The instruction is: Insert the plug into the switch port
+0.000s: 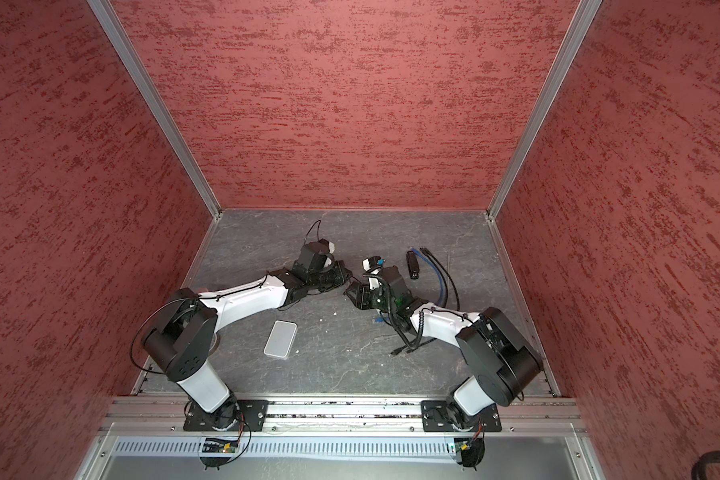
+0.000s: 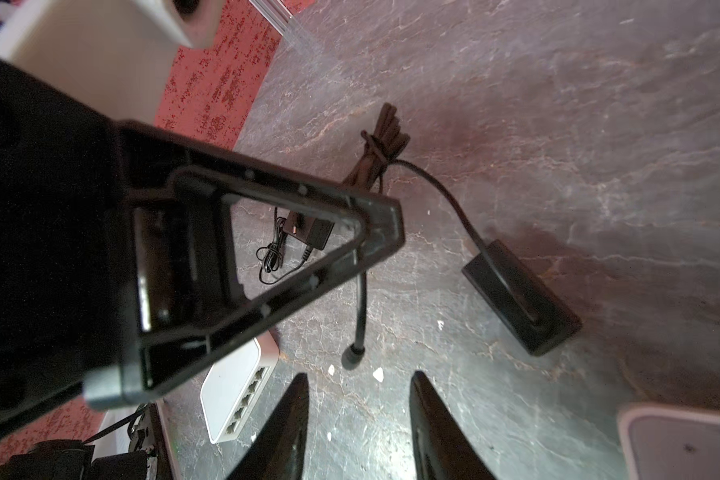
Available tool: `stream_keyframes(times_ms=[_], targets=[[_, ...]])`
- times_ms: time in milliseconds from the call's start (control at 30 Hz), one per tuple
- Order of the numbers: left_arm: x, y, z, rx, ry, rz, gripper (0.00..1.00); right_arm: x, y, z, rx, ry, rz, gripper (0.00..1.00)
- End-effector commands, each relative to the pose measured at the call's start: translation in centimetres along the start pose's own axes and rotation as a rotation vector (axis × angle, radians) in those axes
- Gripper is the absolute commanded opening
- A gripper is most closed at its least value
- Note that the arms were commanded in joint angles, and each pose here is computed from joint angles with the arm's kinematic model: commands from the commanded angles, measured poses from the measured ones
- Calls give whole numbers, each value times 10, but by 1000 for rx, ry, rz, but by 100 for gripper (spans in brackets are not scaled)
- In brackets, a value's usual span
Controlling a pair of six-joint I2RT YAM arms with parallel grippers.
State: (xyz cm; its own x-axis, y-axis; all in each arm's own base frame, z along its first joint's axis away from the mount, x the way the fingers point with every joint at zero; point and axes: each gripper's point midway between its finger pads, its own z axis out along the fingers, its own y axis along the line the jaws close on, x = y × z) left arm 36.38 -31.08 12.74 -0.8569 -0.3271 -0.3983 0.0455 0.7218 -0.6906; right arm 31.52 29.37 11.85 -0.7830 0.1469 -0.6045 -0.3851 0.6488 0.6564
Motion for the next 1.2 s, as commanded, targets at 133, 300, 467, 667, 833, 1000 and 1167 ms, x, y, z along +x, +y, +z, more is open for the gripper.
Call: stream_keyframes(times_ms=[133,300,467,667,833,1000,1167], targets=[[3,2,4,9,4,4,0,-16,7,12,-16,-46,0,35],[4,3,4,11,7,5,0,-18,7,17,-25,-50,7,30],[5,3,5,14,12,4,0,-17,6,20,-24,-45,8,26],[6,4,6,9,13,5,0,-17,5,22,-29,-47,10,23],[6,5,6,8,12,4,0,-19,6,24,-31,-49,11,20],[5,4,6,11,11,6,0,-17,5,27,-34,-42,16,17],[5,5,5,5,7,10,0,-16,5,28,-35,-41,20,8]])
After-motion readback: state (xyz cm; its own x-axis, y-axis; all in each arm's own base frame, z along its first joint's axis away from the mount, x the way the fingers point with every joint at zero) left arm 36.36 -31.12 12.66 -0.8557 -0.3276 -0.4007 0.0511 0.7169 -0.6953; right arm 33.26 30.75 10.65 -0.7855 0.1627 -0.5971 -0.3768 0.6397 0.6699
